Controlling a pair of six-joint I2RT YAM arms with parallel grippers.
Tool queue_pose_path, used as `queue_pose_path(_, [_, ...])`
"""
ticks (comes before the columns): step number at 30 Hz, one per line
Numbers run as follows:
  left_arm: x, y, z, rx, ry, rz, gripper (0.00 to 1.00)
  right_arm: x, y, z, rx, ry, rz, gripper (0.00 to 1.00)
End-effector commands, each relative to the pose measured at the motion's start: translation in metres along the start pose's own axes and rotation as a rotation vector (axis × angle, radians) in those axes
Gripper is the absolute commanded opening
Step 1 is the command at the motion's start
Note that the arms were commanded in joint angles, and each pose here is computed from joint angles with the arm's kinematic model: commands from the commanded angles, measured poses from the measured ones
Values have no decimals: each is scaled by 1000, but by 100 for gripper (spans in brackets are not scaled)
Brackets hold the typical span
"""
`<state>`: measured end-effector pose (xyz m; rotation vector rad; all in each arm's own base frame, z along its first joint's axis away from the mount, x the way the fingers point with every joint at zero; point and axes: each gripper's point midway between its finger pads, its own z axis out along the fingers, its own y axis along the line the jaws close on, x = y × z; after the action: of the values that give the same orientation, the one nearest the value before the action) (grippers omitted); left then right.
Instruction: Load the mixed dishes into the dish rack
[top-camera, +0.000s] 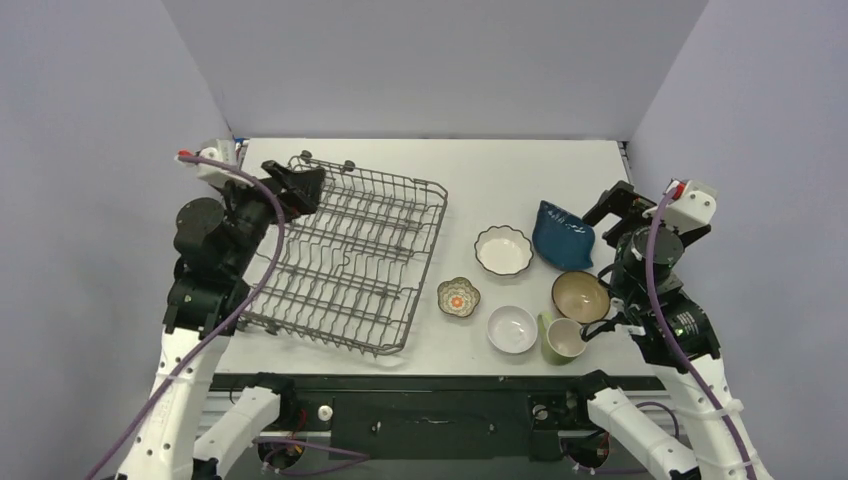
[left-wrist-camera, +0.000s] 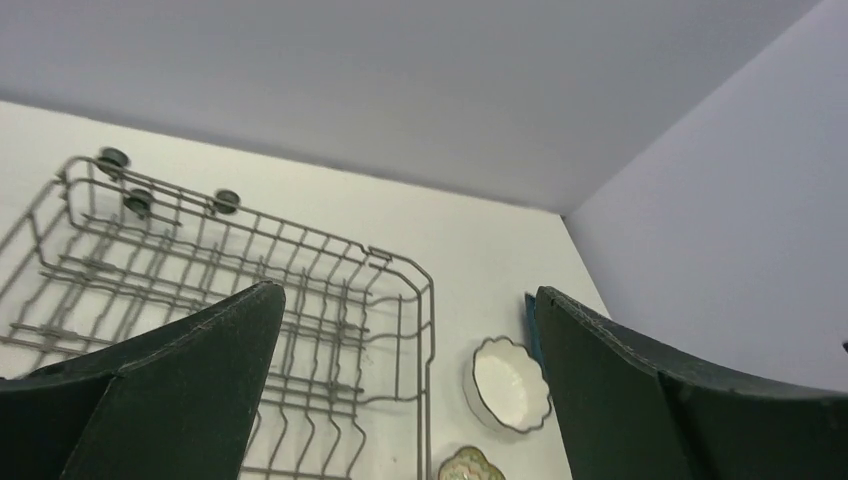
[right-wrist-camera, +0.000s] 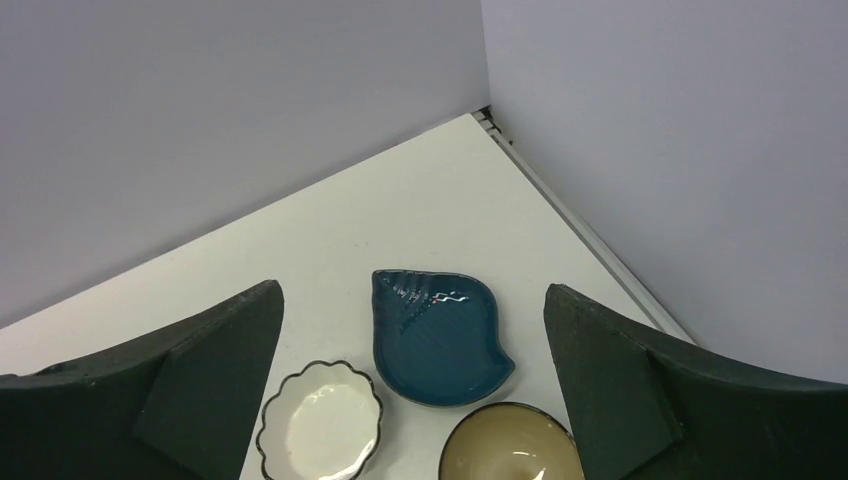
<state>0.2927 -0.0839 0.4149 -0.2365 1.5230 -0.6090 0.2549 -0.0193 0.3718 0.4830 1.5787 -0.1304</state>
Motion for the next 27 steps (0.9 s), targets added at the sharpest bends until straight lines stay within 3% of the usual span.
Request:
queue_pose_path(1, [55, -26, 13, 52, 215, 6, 96, 4, -7, -5, 19, -2, 15, 99])
queue_pose_path(10, [164, -90, 20, 72, 406, 87, 96, 9, 3, -10, -49, 32, 60, 99])
queue_pose_path(14, [230, -123, 8, 60, 497, 190, 96, 10, 0, -15, -56, 30, 85, 99])
queue_pose_path(24, [334, -151, -18, -102, 591, 438, 99, 1, -18, -29, -46, -25, 90, 99])
queue_pose_path(27, [358, -153, -21, -98, 637, 450, 92, 2, -20, -31, -56, -26, 81, 99])
